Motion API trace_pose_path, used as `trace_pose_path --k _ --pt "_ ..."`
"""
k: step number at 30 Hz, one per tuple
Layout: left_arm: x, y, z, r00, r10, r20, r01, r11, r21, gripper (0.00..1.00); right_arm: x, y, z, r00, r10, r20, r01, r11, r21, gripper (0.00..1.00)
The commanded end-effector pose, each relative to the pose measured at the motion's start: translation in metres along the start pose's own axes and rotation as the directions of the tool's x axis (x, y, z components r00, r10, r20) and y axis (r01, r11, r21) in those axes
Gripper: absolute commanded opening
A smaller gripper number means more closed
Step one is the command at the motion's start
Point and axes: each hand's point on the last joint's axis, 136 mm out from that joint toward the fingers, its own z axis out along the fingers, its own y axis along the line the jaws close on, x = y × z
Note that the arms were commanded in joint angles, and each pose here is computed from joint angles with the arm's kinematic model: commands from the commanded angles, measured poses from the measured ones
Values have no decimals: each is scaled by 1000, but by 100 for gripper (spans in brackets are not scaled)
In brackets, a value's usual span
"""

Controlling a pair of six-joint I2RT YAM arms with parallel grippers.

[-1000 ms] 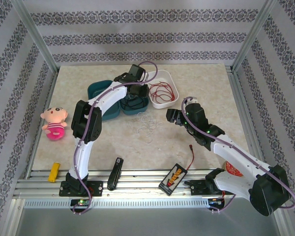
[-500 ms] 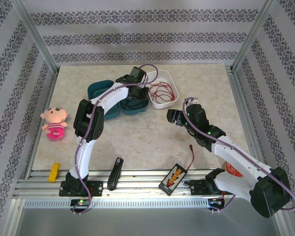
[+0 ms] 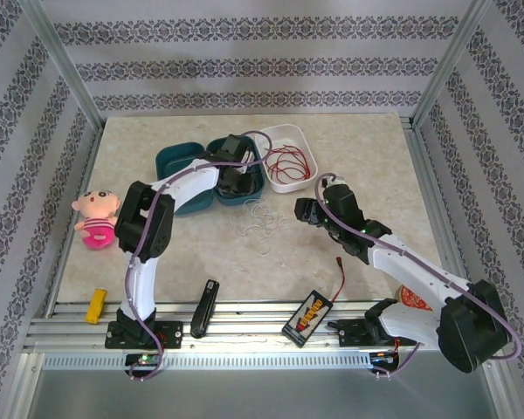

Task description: Untangle the cables

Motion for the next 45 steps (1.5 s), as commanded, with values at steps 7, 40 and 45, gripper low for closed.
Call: trace_pose_path --k 7,40,45 --pt "-34 -24 -89 969 -40 243 17 995 96 33 14 24 22 995 -24 -99 23 1000 -7 66" --pt "93 -23 -61 973 -122 198 109 991 75 69 130 53 78 873 -30 -488 65 996 54 15" --pt "96 -25 -47 979 -101 178 91 994 63 61 120 28 61 893 -2 -450 61 991 117 0"
